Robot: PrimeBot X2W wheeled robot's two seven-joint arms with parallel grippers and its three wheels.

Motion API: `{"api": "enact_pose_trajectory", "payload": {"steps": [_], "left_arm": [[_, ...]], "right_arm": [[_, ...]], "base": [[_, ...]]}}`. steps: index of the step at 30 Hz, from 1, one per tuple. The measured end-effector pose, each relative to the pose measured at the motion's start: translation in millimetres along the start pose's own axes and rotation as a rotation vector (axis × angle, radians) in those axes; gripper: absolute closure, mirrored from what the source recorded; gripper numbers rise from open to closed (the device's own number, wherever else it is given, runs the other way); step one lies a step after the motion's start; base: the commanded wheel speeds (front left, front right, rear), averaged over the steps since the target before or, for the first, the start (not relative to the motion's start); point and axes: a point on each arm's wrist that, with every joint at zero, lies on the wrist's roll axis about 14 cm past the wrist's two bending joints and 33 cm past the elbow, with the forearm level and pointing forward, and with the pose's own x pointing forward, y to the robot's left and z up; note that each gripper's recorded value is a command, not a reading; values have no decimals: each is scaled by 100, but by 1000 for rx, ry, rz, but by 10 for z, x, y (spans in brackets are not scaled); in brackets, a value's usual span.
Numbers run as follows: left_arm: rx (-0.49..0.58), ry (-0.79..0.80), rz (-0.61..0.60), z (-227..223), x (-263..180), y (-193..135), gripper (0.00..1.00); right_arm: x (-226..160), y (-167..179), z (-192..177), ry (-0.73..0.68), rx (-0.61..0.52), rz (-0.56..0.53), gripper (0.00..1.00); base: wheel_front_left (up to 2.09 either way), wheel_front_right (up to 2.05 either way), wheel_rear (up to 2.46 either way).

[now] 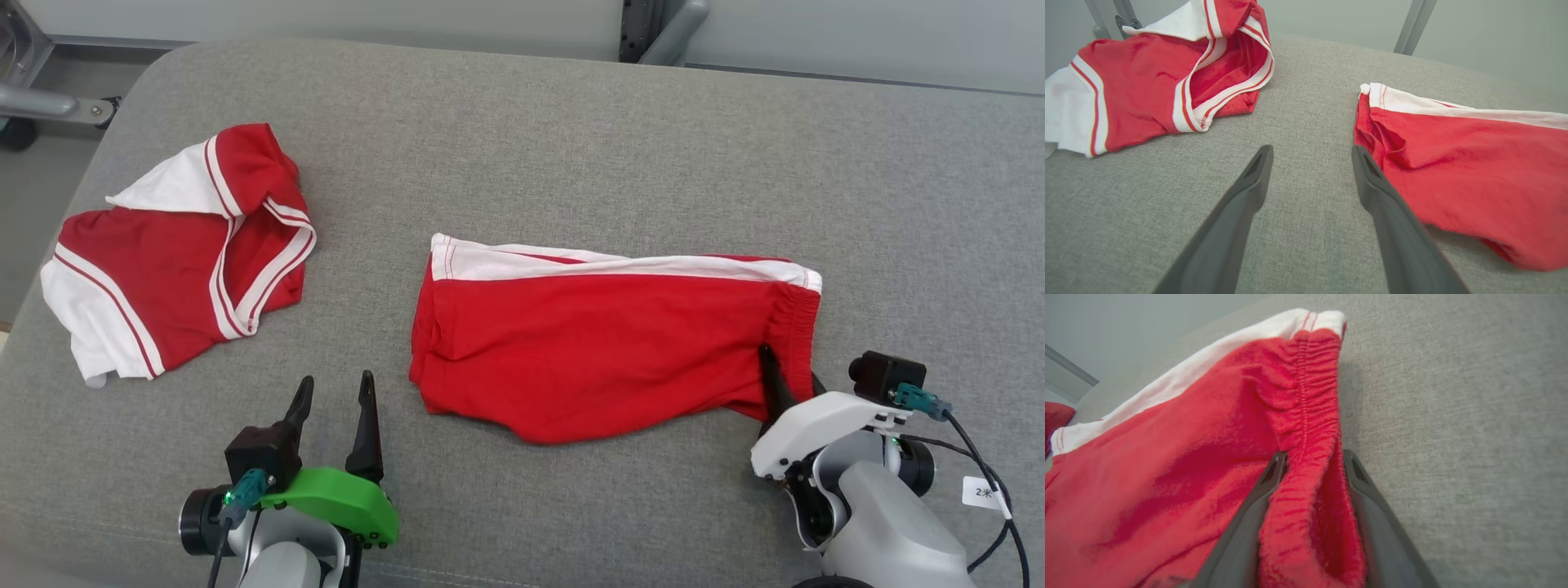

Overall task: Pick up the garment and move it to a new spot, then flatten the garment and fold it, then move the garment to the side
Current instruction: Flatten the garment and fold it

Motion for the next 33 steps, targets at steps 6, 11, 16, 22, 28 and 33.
{"api": "enact_pose_trajectory", "payload": {"steps": [6, 11, 16, 22, 28, 33], "left_arm": [[-16, 0, -3, 0, 26, -9, 0], [-30, -6, -22, 20, 40, -75, 0], [-41, 1, -63, -3, 52, -220, 0], [-50, -1, -106, 1, 43, -358, 0], [-56, -8, -141, 25, -21, -463, 0], [-62, -18, -116, 48, -100, -378, 0]], "right_arm": [[15, -27, 54, -25, 104, -23, 100], [-51, -210, 193, -71, 150, -60, 100], [-226, -534, 504, -158, 107, -97, 100], [-270, -226, 824, -246, 59, 13, 100], [-298, 494, 916, -246, -13, 226, 100], [-279, 1118, 721, -162, -39, 390, 100]], "base": [[0, 0, 0], [0, 0, 0], [0, 0, 0], [0, 0, 0], [0, 0, 0], [0, 0, 0]]}}
